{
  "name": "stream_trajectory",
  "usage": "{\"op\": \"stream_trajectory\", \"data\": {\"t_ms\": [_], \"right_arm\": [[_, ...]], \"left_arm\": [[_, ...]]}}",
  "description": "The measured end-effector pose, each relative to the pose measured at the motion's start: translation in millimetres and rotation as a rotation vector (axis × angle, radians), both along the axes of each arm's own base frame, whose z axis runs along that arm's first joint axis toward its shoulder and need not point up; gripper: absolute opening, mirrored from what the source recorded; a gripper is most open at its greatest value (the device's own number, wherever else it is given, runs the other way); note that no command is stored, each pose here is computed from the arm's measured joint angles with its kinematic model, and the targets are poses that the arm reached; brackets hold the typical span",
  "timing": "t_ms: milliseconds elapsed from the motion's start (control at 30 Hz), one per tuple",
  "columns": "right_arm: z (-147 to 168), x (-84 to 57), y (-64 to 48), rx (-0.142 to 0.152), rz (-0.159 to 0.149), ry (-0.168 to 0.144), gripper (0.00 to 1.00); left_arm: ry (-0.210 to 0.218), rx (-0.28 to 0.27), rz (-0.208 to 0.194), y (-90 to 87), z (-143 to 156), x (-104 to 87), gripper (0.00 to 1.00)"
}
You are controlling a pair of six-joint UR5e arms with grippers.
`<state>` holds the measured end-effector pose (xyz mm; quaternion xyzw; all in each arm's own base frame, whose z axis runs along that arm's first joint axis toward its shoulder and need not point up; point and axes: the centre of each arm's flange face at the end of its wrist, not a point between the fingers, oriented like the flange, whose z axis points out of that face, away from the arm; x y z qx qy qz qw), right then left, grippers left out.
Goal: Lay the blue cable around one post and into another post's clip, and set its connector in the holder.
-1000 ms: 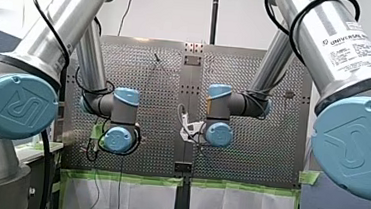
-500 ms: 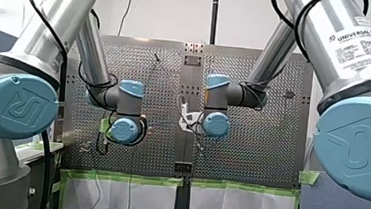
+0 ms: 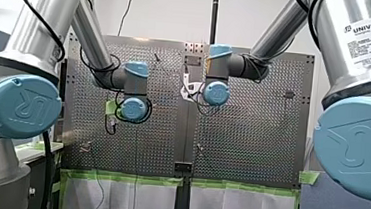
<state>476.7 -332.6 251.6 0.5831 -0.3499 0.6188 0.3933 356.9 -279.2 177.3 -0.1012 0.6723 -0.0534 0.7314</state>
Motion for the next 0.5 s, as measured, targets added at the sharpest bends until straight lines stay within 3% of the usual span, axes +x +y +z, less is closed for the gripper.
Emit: {"op": "stream_trajectory", "data": {"t_ms": [200,500], "right_arm": [[51.4,2.0,-7.0,-0.038,0.0,-0.041,0.19],[84.3,7.5,-20.9,-0.048,0.019,-0.043,0.19]], "left_arm": [[-0.047,-0.037,0.037,4.4,38.1,18.4,1.0],[-0.125,-0.099,0.055,10.8,100.9,40.6,1.0]]}}
